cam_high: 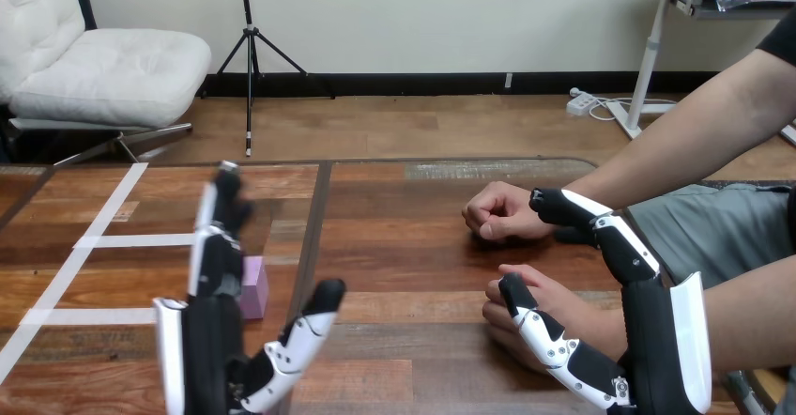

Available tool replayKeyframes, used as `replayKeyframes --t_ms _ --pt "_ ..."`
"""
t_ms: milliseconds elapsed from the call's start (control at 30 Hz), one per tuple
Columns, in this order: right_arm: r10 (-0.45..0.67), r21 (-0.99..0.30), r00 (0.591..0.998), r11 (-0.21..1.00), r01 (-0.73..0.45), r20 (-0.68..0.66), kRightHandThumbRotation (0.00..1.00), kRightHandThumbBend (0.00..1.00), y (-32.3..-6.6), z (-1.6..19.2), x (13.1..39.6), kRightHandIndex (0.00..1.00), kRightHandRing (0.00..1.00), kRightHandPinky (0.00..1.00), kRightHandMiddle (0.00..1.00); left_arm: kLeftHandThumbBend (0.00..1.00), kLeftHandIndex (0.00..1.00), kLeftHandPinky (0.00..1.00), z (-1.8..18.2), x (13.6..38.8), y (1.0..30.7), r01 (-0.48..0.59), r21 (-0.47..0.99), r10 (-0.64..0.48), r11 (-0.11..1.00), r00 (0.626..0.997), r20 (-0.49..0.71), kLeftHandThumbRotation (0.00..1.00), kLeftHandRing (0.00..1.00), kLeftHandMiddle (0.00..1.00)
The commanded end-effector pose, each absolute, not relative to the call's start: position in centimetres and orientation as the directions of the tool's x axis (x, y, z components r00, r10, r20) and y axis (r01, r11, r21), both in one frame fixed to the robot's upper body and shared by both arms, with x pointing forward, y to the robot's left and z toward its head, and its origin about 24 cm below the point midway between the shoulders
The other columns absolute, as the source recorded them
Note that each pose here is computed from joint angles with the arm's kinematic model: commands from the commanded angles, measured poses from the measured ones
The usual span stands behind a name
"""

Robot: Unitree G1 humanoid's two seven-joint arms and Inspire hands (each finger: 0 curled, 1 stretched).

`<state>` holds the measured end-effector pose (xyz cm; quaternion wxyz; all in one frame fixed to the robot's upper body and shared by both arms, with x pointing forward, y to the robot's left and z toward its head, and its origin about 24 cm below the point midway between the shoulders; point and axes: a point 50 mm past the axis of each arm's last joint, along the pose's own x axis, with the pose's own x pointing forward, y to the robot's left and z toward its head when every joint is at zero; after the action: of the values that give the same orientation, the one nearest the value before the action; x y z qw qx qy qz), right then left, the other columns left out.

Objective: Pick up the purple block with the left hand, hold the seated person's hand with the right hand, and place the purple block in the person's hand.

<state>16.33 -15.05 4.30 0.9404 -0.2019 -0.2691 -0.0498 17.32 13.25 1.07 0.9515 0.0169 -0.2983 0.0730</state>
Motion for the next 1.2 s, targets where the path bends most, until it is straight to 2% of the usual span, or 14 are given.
replayKeyframes --t_ms 0,300,600,1167 --pt "0.013 -0.322 0.794 0.918 0.231 0.607 0.21 0.48 -14.8 5.9 17.3 0.74 0.73 0.67 0.74 0.7 0.95 0.97 3.4 19.1 12.1 -0.168 -0.086 0.181 0.982 0.717 0.673 0.47 0.98 0.98" --pt "0.01 -0.321 0.798 0.919 0.23 0.603 0.21 0.49 -14.8 6.0 17.3 0.73 0.72 0.66 0.74 0.7 0.97 1.0 3.7 19.5 12.9 -0.219 -0.061 0.199 0.974 0.691 0.695 0.49 1.0 1.0" --pt "0.017 -0.326 0.801 0.918 0.224 0.598 0.2 0.48 -14.8 5.9 17.3 0.73 0.72 0.66 0.74 0.71 0.98 1.0 3.7 20.0 13.5 -0.248 -0.048 0.212 0.967 0.694 0.688 0.48 1.0 1.0" --pt "0.019 -0.321 0.799 0.921 0.219 0.601 0.18 0.48 -14.8 5.8 17.3 0.74 0.72 0.65 0.74 0.7 1.0 1.0 3.2 21.7 14.5 -0.288 -0.009 0.228 0.958 0.735 0.639 0.41 1.0 1.0"
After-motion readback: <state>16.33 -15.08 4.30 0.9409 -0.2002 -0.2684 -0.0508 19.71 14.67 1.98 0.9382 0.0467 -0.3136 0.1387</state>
